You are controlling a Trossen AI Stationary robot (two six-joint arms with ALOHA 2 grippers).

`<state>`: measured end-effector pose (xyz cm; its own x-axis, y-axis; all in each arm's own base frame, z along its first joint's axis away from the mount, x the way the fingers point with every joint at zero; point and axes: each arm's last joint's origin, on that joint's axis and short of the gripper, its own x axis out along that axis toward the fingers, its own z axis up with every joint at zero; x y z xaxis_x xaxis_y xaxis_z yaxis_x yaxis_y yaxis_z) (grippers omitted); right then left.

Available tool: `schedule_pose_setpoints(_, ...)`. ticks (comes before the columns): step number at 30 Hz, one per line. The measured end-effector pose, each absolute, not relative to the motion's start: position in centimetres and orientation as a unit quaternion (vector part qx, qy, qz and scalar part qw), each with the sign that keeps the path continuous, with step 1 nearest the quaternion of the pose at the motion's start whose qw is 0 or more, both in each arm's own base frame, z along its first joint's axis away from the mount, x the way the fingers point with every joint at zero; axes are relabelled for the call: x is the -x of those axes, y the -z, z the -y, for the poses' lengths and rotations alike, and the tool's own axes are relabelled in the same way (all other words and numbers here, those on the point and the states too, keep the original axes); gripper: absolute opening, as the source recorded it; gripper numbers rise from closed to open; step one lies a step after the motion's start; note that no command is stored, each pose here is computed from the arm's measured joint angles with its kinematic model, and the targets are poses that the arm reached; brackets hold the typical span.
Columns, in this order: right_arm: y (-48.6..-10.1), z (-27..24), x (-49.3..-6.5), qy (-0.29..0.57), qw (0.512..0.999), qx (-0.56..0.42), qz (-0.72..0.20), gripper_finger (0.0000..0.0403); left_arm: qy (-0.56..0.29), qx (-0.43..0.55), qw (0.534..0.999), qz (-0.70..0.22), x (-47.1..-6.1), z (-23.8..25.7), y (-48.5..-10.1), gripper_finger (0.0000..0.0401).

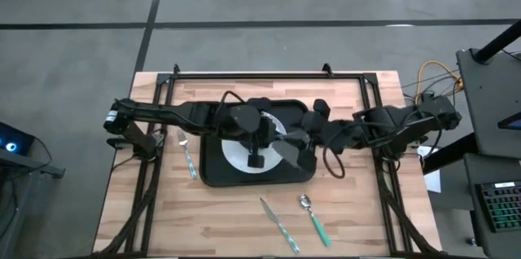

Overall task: Set up tray
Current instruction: Put the gray napkin on the black tray to the right of the white plate

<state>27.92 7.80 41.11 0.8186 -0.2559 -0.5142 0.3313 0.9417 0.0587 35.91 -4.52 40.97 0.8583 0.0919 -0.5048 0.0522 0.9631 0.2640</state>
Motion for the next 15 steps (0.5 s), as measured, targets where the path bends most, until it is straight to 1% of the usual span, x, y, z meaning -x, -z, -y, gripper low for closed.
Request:
schedule_pose_setpoints(6, -41.11, -8.02, -27.61, 0.136, 0.951, -0.072, -0.269, 0.021, -0.037, -0.135, 0.949, -0.283, -35.91, 4.25, -40.35, 0.0)
schedule_pose_setpoints(11, -41.12, -7.96, -27.72, 0.139, 0.951, -0.069, -0.265, 0.021, -0.049, -0.123, 0.948, -0.289, -35.91, 3.75, -40.17, 0.0)
schedule_pose_setpoints(15, -40.36, -8.09, -28.23, 0.149, 0.948, -0.058, -0.274, 0.021, -0.052, -0.12, 0.946, -0.296, -35.75, 3.54, -40.29, 0.0)
